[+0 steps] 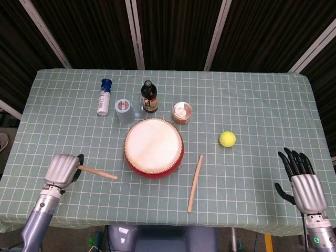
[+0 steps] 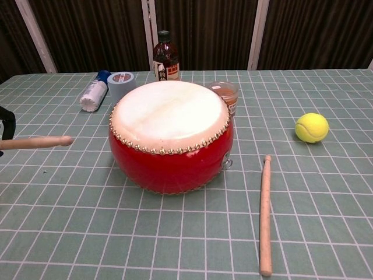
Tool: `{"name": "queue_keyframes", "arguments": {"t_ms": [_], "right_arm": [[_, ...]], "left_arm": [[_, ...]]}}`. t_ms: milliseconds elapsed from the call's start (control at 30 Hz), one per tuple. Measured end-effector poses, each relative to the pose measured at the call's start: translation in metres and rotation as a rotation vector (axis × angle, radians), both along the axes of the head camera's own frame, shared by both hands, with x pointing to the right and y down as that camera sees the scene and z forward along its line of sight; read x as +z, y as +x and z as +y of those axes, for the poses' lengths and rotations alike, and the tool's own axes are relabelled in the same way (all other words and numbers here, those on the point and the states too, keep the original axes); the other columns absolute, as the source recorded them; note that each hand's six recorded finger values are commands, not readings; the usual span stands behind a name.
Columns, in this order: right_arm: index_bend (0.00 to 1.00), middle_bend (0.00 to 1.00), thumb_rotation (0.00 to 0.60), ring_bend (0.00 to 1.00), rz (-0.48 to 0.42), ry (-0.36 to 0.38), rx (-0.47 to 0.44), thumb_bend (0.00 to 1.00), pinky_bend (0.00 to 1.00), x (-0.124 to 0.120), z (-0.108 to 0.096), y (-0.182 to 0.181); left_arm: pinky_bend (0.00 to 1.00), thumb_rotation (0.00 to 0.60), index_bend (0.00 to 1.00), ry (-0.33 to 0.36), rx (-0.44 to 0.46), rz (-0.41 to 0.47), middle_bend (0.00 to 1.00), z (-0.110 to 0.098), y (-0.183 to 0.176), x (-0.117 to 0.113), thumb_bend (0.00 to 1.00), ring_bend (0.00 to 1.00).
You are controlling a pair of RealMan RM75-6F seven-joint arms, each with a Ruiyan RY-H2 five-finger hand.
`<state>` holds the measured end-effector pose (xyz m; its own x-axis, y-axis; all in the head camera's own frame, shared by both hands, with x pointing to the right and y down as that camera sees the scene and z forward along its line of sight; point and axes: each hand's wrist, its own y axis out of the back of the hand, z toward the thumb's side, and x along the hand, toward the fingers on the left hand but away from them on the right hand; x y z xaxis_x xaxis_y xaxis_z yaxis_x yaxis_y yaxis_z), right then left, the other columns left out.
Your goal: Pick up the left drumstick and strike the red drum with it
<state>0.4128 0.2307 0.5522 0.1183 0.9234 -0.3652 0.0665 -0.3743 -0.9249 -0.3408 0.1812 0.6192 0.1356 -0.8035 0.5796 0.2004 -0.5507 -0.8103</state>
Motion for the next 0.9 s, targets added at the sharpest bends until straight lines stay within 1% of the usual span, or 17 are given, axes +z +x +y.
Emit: {"name": "queue_keyframes", "arguments": {"t_ms": [133,200,267,367,467,600,667,733,800,900], "right_arm": [[0.0,0.0,0.6,0.0,0.002,-0.001,-0.002,0.34,0.07,0.0,0.0,0.0],[0.0,0.0,0.6,0.0,0.002,-0.001,-0.003,0.34,0.07,0.0,0.0,0.0],[0.0,0.0,0.6,0.0,0.003,0.0,-0.004,0.34,0.07,0.0,0.0,-0.001],[0.0,0.0,0.6,0.0,0.005,-0.005,-0.002,0.34,0.07,0.001,0.001,0.0],[0.0,0.0,0.6,0.0,0.008,-0.009,-0.002,0.34,0.07,0.001,0.001,0.0],[0.0,0.0,0.6,0.0,0.012,-0.014,-0.003,0.34,0.07,0.001,0.001,0.0],[0.0,0.0,0.6,0.0,0.014,-0.014,-0.004,0.34,0.07,0.001,0.002,0.0],[0.0,0.0,0.6,0.0,0.016,-0.014,-0.004,0.34,0.07,0.001,0.001,0.001],[0.0,0.0,0.6,0.0,0.018,-0.012,-0.004,0.34,0.07,0.001,0.001,0.001],[0.0,0.0,0.6,0.0,0.022,-0.012,-0.006,0.34,0.07,0.001,0.002,0.002]], "left_arm": [[0.52,0.6,0.4,-0.012,-0.018,-0.043,0.47,0.0,-0.007,0.001,0.22,0.43],[0.44,0.6,0.33,-0.021,-0.03,-0.054,0.38,-0.001,-0.011,-0.001,0.19,0.34],[0.39,0.6,0.28,-0.032,-0.039,-0.074,0.31,-0.001,-0.015,-0.002,0.17,0.28],[0.36,0.6,0.24,-0.05,-0.051,-0.11,0.27,-0.001,-0.023,-0.006,0.16,0.23],[0.31,0.6,0.17,-0.055,-0.074,-0.117,0.22,-0.004,-0.028,-0.012,0.14,0.17],[0.2,0.6,0.05,-0.047,-0.108,-0.089,0.1,-0.005,-0.033,-0.019,0.08,0.07],[0.16,0.6,0.01,-0.037,-0.125,-0.062,0.07,-0.005,-0.036,-0.024,0.06,0.04],[0.14,0.6,0.01,-0.022,-0.137,-0.032,0.06,-0.005,-0.039,-0.029,0.05,0.02],[0.13,0.6,0.03,0.006,-0.145,0.01,0.06,-0.003,-0.042,-0.037,0.05,0.03],[0.13,0.6,0.01,0.065,-0.154,0.076,0.03,0.001,-0.048,-0.051,0.05,0.02]]}}
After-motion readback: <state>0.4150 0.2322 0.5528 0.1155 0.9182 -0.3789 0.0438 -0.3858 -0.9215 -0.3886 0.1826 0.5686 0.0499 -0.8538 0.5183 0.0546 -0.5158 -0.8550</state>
